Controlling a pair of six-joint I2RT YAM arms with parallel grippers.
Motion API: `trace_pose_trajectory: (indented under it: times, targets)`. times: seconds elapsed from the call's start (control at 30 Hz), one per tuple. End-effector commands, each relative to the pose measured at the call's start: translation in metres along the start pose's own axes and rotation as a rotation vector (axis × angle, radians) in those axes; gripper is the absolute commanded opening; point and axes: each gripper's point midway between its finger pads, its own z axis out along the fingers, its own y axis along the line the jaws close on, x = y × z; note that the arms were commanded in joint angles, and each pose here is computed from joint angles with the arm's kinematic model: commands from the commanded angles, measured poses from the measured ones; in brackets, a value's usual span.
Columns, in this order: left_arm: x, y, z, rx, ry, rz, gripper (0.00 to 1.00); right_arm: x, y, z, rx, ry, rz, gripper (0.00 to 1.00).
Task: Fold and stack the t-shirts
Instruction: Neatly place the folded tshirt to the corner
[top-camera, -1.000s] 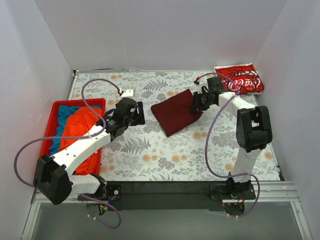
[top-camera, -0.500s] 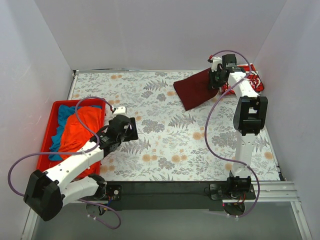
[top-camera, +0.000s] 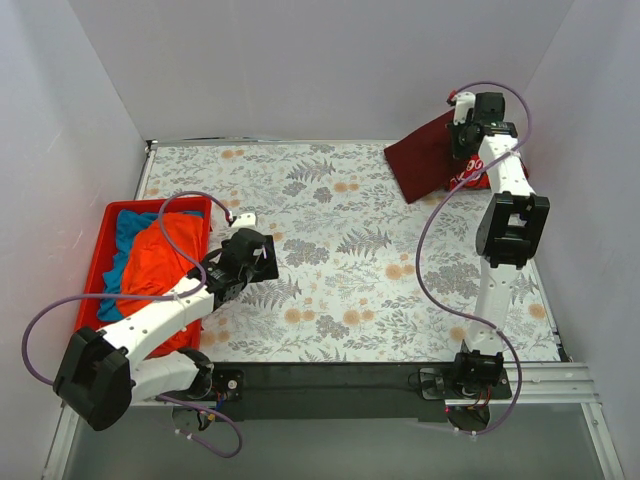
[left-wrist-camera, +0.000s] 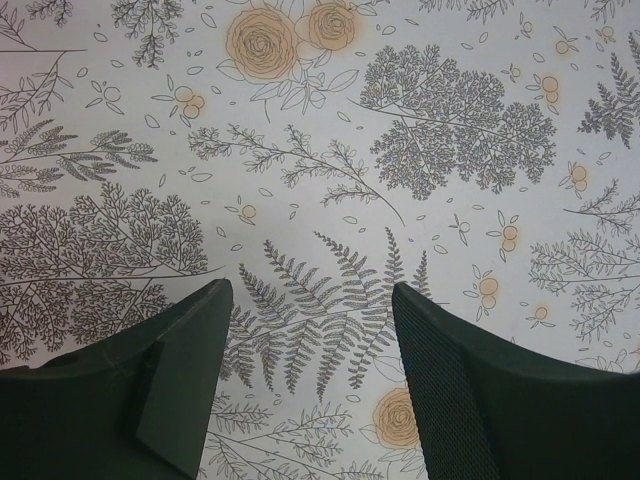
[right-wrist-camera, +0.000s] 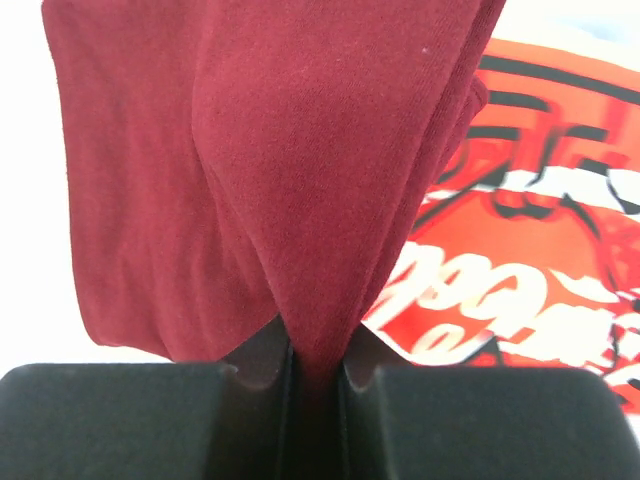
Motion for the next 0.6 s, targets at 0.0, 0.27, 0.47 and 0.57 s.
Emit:
trace_pose_trajectory:
  times: [0.0,0.27,0.47,0.57]
  targets:
    - [-0.004,0.000,0.001,-0.001,-0.020,0.004,0.63,-0.048,-0.049,-0.041,0.133,-0.166,0.042,0.01]
    - [-0.005,-0.003,-0.001,0.018,-0.020,0.008,0.63,-0.063,-0.093,-0.066,0.219,-0.253,0.073,0.01]
    - [-0.006,-0.003,-0.002,0.021,-0.022,0.012,0.63,-0.062,-0.117,-0.070,0.263,-0.277,0.072,0.01]
    - [-0.006,-0.005,-0.002,0.029,-0.021,0.014,0.62,-0.057,-0.127,-0.072,0.272,-0.277,0.075,0.01]
